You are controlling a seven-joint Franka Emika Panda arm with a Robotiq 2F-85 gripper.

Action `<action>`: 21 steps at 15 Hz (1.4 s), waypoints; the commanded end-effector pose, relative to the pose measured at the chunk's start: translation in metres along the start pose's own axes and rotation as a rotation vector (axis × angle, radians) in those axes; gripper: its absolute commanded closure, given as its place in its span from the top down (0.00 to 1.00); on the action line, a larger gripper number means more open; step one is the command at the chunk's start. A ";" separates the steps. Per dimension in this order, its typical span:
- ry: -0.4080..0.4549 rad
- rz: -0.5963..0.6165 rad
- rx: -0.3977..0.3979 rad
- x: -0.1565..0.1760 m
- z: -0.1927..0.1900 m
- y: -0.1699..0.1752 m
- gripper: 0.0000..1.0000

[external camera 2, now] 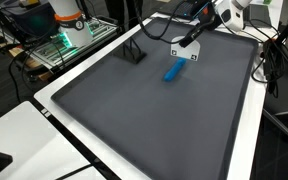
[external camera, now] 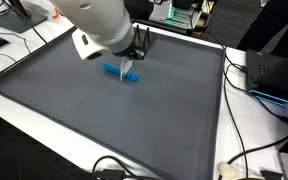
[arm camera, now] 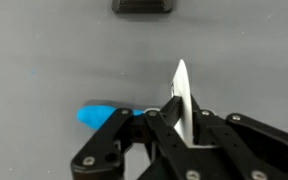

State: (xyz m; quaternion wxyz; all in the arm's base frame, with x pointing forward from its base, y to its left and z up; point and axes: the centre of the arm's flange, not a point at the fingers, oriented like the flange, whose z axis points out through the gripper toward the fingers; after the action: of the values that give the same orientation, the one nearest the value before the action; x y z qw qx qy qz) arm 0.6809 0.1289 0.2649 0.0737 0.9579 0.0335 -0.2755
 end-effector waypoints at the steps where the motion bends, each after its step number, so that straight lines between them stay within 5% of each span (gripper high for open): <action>1: -0.015 -0.005 -0.003 -0.019 -0.009 0.011 0.02; 21: -0.035 -0.044 -0.002 0.012 0.002 0.026 0.02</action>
State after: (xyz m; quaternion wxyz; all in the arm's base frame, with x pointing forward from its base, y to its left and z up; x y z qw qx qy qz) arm 0.6825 0.1062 0.2682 0.0732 0.9511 0.0518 -0.2957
